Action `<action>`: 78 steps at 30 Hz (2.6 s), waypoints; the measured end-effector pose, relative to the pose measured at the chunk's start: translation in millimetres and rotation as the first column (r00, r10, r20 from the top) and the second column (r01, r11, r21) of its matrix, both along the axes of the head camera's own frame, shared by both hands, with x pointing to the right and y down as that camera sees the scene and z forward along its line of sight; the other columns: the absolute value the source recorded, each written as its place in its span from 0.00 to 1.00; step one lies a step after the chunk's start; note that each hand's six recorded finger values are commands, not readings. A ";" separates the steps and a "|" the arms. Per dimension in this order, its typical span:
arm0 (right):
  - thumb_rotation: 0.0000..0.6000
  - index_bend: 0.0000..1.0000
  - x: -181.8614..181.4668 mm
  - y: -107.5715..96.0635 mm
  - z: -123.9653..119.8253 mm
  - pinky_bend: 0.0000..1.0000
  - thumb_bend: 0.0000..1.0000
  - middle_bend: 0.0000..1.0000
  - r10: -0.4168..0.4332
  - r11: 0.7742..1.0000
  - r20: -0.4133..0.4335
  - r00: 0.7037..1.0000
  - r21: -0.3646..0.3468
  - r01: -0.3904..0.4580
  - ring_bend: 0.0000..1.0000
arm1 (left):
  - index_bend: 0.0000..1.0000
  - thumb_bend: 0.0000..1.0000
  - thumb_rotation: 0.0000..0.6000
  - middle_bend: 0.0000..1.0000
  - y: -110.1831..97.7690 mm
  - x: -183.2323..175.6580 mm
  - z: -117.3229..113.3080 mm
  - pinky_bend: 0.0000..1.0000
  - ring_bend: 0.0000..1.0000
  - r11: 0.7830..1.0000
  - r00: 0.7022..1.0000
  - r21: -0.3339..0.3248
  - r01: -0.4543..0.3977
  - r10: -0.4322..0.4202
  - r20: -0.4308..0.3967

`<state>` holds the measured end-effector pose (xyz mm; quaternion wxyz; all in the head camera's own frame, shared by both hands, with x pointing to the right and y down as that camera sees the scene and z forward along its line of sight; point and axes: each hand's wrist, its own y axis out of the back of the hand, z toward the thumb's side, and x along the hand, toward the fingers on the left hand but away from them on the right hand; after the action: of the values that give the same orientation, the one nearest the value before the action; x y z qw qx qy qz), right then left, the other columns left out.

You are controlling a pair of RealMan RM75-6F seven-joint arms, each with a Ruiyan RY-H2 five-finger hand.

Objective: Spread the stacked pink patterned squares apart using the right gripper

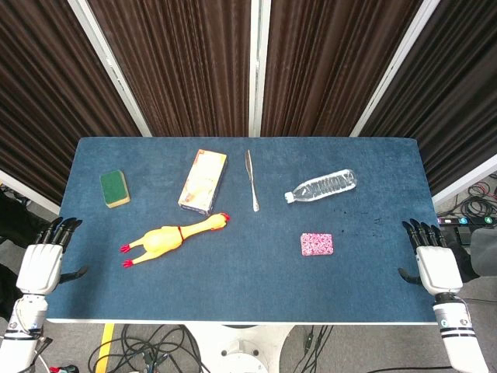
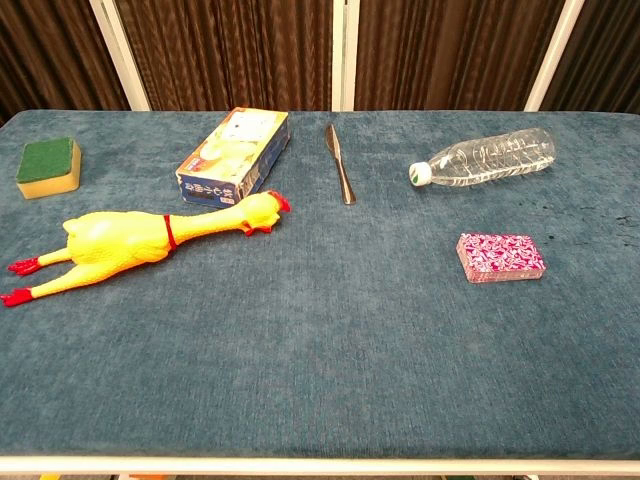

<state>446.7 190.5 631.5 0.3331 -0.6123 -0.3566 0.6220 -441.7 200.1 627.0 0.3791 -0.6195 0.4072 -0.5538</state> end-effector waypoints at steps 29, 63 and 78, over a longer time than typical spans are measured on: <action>1.00 0.00 -34.9 -14.2 5.9 0.47 0.10 0.12 -0.117 0.993 -0.034 0.993 -0.026 0.116 0.32 | 0.14 0.03 1.00 0.13 -0.5 -7.5 0.7 0.18 0.08 1.000 1.000 -0.002 0.018 -0.018 -0.001; 1.00 0.24 -146.7 -49.6 72.7 0.90 0.11 0.27 -0.337 0.929 -0.050 0.940 -0.181 0.323 0.74 | 0.14 0.03 1.00 0.14 2.4 -22.4 -0.4 0.19 0.08 0.998 0.999 -0.024 0.055 -0.055 0.003; 1.00 0.20 -166.2 -49.3 93.5 0.90 0.11 0.30 -0.334 0.925 -0.017 0.942 -0.199 0.325 0.74 | 0.14 0.03 1.00 0.14 3.0 -29.2 -2.2 0.18 0.08 0.998 0.998 -0.016 0.063 -0.063 -0.005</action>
<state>280.5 141.2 725.0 0.3808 -0.6771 -0.1781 0.6040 -470.9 203.1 624.7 0.3553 -0.6109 0.4233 -0.5669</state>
